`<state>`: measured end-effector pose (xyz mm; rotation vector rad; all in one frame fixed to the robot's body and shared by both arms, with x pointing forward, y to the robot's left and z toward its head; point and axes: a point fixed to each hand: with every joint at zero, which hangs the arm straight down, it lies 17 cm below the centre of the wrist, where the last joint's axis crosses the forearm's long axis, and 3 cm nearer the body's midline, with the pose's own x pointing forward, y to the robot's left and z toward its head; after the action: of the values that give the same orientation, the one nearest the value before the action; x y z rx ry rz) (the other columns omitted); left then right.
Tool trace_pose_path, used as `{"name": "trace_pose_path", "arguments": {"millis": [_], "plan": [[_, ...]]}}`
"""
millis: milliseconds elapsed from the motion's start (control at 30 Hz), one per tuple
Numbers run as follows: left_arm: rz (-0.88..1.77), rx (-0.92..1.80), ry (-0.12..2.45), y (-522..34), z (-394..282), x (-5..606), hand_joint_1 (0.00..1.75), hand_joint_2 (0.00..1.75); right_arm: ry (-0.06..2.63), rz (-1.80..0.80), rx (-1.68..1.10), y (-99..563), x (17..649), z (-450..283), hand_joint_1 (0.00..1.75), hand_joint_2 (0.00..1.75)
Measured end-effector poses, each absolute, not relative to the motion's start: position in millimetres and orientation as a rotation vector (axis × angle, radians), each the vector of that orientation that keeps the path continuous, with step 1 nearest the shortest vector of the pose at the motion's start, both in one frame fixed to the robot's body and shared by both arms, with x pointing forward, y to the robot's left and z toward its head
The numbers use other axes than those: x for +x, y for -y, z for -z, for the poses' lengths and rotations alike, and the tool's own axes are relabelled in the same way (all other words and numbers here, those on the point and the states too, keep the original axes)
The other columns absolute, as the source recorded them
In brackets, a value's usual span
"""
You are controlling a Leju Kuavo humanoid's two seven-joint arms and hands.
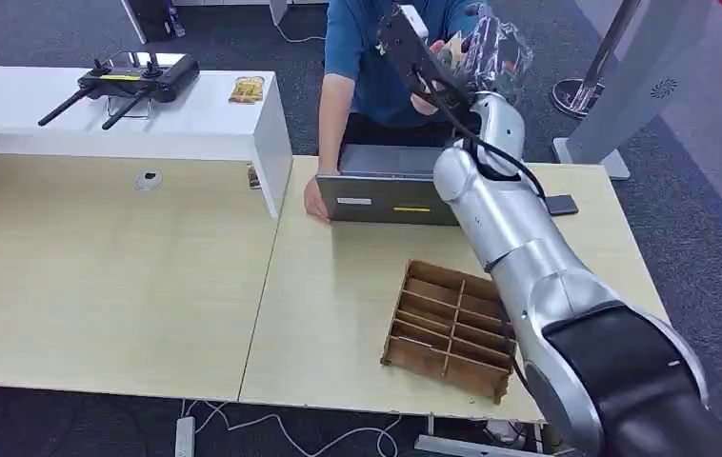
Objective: Pass the card to the sensor for recognition and then transmit it.
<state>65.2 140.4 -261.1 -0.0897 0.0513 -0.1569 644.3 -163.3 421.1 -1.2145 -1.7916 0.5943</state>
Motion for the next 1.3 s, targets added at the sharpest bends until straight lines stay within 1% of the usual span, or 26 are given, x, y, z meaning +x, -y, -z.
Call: {"name": "trace_pose_path", "arguments": {"millis": [433,833,900,1033,1133,1233,1300], "plan": [[0.151,-0.091,-0.052,-141,261,65,0.0,0.0,1.899,-0.587,-1.186,146,633,-439,0.0,1.75],[0.134,-0.091,-0.045,-142,262,65,0.0,0.0,2.051,-0.467,-1.036,140,609,-443,0.0,1.75],[0.13,-0.09,-0.041,-142,262,66,0.0,0.0,2.066,-0.437,-0.928,138,607,-437,0.0,1.75],[0.108,-0.085,-0.035,-144,263,66,0.0,0.0,2.068,-0.288,-0.479,133,605,-413,0.0,1.75],[0.088,-0.079,-0.032,-146,264,66,0.0,0.0,2.055,-0.166,-0.241,134,599,-400,0.0,1.75],[0.068,-0.075,-0.025,-147,264,65,0.0,0.0,2.038,-0.07,-0.057,141,592,-384,0.0,1.75],[0.044,-0.073,-0.019,-148,265,65,0.0,0.0,2.038,-0.019,-0.021,153,586,-372,0.0,1.75]]}}
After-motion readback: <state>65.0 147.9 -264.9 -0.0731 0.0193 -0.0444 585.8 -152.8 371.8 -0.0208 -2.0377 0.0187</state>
